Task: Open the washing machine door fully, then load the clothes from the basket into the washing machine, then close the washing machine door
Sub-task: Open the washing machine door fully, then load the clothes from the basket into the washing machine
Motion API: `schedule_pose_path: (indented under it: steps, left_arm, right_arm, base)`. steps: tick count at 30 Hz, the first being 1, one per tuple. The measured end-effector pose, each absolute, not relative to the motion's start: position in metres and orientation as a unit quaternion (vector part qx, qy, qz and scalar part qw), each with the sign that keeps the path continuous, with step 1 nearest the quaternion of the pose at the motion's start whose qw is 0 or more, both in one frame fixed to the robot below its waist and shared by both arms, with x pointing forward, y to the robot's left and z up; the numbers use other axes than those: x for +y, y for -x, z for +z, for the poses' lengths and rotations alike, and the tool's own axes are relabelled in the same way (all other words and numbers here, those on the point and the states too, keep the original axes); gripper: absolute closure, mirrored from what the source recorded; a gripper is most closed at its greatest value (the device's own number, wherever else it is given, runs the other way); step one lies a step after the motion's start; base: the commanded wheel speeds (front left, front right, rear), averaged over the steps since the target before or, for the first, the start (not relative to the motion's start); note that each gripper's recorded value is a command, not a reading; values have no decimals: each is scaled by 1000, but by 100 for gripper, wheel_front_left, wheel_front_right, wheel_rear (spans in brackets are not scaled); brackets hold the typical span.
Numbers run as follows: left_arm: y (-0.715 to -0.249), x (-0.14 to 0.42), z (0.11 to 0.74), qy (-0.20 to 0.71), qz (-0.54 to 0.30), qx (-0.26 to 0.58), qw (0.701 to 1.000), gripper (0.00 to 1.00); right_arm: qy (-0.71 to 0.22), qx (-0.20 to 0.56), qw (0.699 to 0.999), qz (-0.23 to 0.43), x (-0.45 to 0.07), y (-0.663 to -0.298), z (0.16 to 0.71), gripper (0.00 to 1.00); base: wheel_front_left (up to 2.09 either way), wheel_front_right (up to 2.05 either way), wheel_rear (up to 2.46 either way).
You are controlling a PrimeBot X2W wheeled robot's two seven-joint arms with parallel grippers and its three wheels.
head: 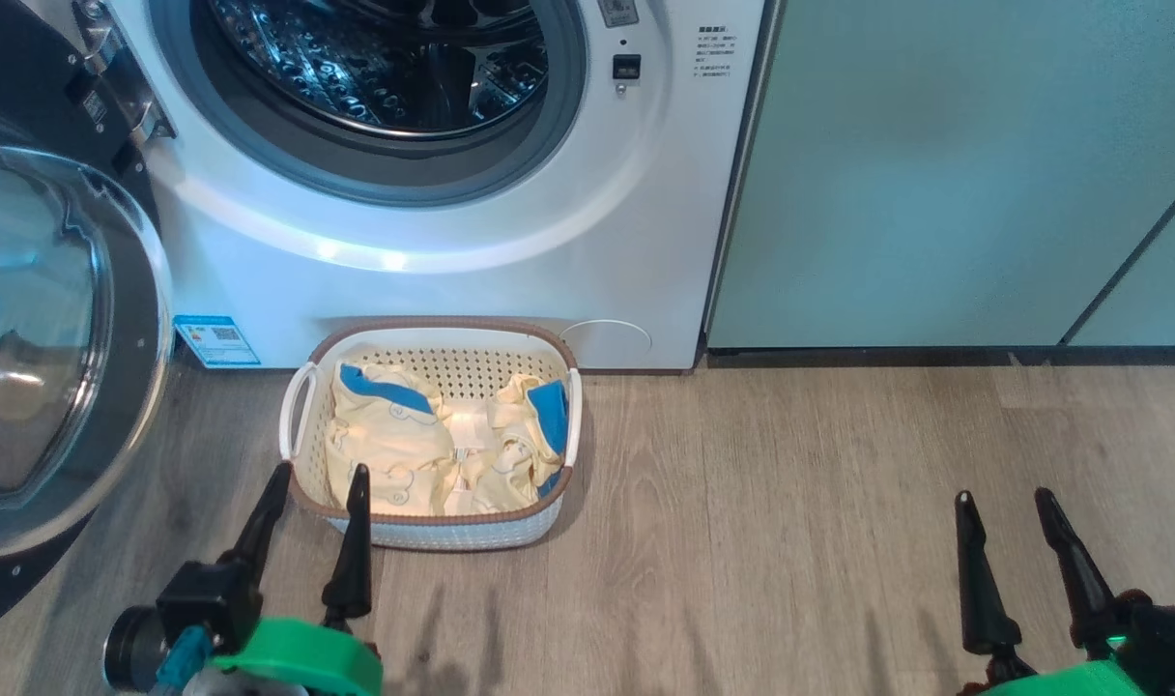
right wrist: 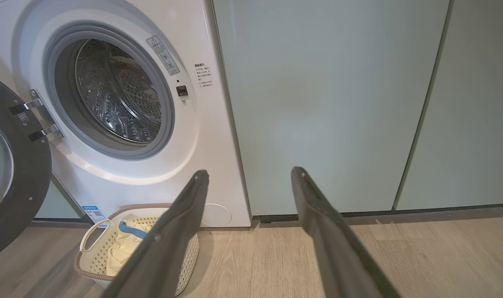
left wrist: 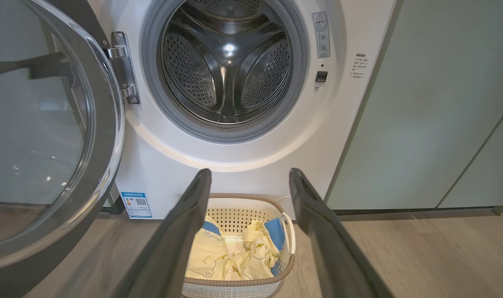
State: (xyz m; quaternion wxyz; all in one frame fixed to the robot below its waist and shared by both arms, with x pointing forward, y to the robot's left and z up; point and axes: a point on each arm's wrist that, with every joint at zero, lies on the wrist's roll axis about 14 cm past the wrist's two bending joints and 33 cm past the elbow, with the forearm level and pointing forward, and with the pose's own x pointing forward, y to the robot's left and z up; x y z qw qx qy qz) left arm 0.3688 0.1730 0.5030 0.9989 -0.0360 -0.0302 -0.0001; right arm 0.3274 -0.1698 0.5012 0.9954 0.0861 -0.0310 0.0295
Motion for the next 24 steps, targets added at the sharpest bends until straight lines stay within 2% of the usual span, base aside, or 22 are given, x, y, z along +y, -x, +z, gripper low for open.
schedule_pose_path:
  steps: [24]
  left_arm:
    - [-372, 171, 492, 30, -3, -8, 1000, 0]
  right_arm:
    - [-88, -34, 995, 12, -180, -325, 503, 0]
  base:
    - [0, 0, 0]
